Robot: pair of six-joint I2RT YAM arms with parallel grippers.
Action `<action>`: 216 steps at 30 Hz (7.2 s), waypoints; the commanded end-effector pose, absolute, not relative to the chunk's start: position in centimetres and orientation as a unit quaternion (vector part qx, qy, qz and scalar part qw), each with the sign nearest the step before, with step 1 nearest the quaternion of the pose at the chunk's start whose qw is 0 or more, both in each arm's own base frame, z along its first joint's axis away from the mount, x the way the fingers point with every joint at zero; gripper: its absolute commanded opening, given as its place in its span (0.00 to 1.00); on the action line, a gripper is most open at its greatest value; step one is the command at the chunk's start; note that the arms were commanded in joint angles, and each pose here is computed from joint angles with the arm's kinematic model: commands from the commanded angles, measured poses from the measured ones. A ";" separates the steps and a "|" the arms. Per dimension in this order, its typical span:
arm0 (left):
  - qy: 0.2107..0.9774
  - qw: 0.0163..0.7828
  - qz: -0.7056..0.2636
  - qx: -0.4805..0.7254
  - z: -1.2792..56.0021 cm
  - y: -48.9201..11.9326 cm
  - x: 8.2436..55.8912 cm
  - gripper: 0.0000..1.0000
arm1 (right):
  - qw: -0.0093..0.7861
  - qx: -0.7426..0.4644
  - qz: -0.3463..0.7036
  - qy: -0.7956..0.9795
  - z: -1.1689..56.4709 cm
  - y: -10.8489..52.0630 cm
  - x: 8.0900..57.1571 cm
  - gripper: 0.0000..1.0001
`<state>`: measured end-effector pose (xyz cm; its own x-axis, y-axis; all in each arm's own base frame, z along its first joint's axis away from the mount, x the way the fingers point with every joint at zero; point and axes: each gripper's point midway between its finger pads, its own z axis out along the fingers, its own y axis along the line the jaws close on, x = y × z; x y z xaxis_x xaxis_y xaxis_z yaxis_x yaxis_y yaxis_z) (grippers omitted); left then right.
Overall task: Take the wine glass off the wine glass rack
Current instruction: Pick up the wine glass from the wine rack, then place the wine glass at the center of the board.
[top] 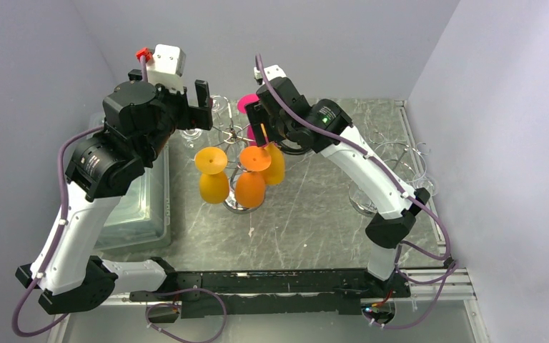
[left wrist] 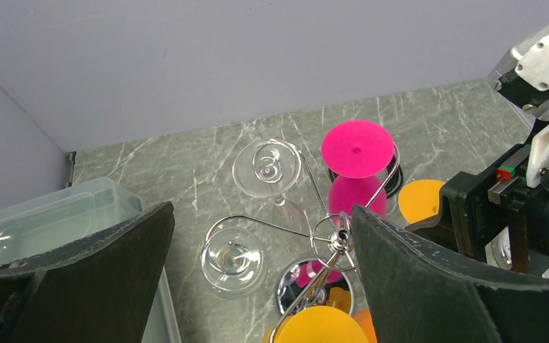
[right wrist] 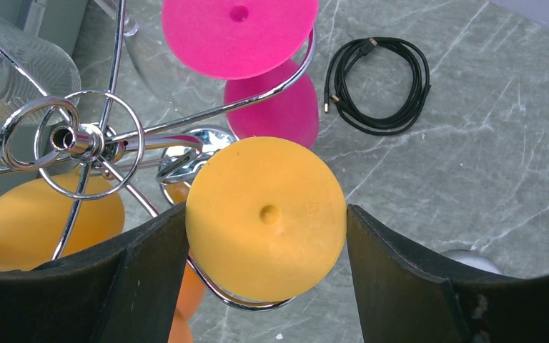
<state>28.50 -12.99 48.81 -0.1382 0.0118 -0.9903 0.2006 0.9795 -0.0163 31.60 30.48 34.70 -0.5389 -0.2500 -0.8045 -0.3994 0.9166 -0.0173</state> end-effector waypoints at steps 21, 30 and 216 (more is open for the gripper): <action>0.729 0.680 -0.069 0.032 50.6 -11.8 28.5 0.99 | 0.490 -0.162 0.128 0.847 39.0 30.0 30.9 0.45; 0.730 0.679 -0.066 0.032 50.3 -11.9 28.7 0.99 | 0.498 -0.162 0.142 0.840 39.7 30.1 30.6 0.44; 0.629 0.400 -0.663 0.072 53.4 -34.6 31.7 0.00 | 0.594 0.096 0.440 0.667 50.7 11.2 35.9 0.99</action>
